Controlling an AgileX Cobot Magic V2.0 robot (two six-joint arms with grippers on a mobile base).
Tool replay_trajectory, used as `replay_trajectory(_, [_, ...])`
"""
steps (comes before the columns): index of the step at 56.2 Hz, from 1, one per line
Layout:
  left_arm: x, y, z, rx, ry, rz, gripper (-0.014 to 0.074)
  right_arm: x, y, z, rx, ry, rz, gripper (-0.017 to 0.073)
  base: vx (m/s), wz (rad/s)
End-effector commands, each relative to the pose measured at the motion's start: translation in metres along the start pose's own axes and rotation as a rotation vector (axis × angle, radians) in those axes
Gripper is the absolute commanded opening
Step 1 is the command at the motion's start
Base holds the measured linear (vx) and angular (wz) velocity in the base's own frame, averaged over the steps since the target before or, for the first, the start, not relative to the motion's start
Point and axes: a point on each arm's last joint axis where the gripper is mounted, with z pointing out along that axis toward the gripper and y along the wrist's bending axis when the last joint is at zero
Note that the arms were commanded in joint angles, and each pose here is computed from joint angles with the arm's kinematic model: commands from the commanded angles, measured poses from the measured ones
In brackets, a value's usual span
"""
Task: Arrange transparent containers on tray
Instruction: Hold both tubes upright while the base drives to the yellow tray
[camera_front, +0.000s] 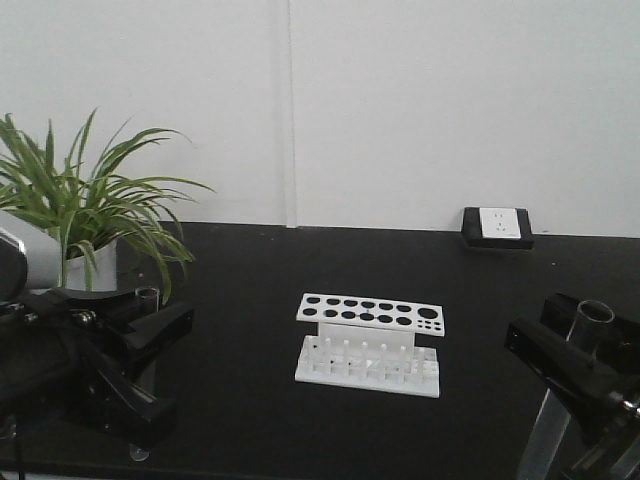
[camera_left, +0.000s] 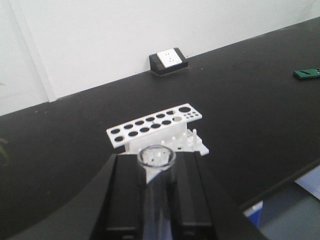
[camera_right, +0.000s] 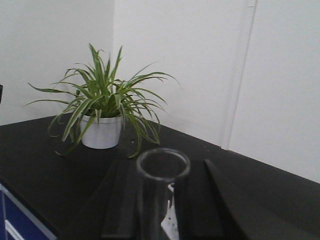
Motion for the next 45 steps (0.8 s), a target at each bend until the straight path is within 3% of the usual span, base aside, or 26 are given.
replay_trajectory(1, [-0.0183,-0.0035,-0.0056,0.031,-0.108,-0.016,-0.0001,-0.0142,0.0018,-0.0016,-0.026,-0.064,0.001,-0.0011,-0.32,0.22])
replay_trajectory(45, [-0.0181,-0.0033,-0.0055,0.030,-0.106,-0.016,-0.0001,-0.0142,0.0018,-0.0016,-0.026,-0.064,0.001,-0.0011,-0.34,0.38])
